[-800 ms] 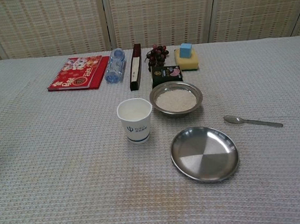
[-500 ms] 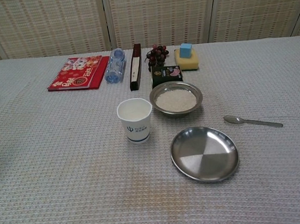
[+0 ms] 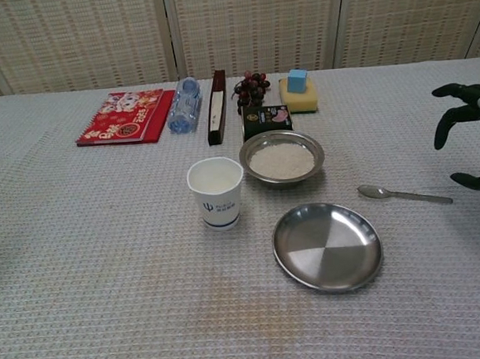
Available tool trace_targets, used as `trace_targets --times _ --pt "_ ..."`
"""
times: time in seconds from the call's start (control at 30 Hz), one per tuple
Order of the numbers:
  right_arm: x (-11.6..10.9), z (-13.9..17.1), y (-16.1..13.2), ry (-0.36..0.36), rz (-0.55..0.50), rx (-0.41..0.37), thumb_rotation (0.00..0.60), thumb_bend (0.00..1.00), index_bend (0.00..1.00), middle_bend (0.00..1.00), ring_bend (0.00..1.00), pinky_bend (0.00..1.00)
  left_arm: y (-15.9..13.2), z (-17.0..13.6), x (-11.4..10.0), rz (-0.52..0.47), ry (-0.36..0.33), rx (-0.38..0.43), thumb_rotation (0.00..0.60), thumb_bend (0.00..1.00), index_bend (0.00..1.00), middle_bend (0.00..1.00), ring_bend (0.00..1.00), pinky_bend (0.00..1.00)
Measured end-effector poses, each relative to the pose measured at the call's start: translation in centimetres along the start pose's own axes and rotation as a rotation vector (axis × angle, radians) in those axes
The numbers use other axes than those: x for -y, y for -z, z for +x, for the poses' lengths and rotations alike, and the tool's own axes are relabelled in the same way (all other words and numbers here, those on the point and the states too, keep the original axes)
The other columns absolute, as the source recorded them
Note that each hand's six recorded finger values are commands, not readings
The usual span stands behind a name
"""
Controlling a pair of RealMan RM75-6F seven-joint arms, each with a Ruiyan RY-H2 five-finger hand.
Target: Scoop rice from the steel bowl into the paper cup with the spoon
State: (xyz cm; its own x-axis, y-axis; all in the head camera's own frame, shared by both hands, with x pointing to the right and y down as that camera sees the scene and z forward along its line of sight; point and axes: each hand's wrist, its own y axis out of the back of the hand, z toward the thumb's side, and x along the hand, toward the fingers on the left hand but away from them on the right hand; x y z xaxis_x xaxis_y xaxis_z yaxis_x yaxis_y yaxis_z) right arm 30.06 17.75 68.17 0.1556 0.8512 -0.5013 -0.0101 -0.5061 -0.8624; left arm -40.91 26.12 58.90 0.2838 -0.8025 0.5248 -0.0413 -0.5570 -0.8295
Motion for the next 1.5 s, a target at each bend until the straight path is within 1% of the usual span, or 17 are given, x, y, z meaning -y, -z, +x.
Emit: trace_targets --times 0.13,0.27,0.7,1.13,1.5 --pt "1.2 -1.7 -1.1 -0.035 0.029 -0.009 0.600 0.27 0.43 0.00 0.00 0.00 0.1 0.0 0.0 -0.004 0.007 0.000 0.600 0.49 0.00 0.00 0.00 0.16" --pt "1.9 -2.7 -1.5 -0.052 0.044 -0.006 0.600 0.27 0.45 0.00 0.00 0.00 0.1 -0.1 0.0 -0.005 0.008 0.000 0.600 0.49 0.00 0.00 0.00 0.16" --pt "4.0 -3.9 -1.8 -0.110 0.063 0.014 0.600 0.27 0.49 0.00 0.00 0.00 0.2 0.0 0.1 -0.004 0.018 -0.005 0.600 0.50 0.00 0.00 0.00 0.16" --pt "4.9 -4.5 -2.3 -0.151 0.077 0.004 0.600 0.30 0.50 0.00 0.00 0.00 0.2 0.0 0.1 -0.009 0.023 -0.001 0.600 0.54 0.00 0.00 0.00 0.16" --pt "4.9 -4.8 -2.3 -0.161 0.076 0.009 0.600 0.30 0.51 0.00 0.00 0.00 0.3 0.0 0.1 -0.010 0.027 -0.002 0.600 0.56 0.00 0.00 0.00 0.16"
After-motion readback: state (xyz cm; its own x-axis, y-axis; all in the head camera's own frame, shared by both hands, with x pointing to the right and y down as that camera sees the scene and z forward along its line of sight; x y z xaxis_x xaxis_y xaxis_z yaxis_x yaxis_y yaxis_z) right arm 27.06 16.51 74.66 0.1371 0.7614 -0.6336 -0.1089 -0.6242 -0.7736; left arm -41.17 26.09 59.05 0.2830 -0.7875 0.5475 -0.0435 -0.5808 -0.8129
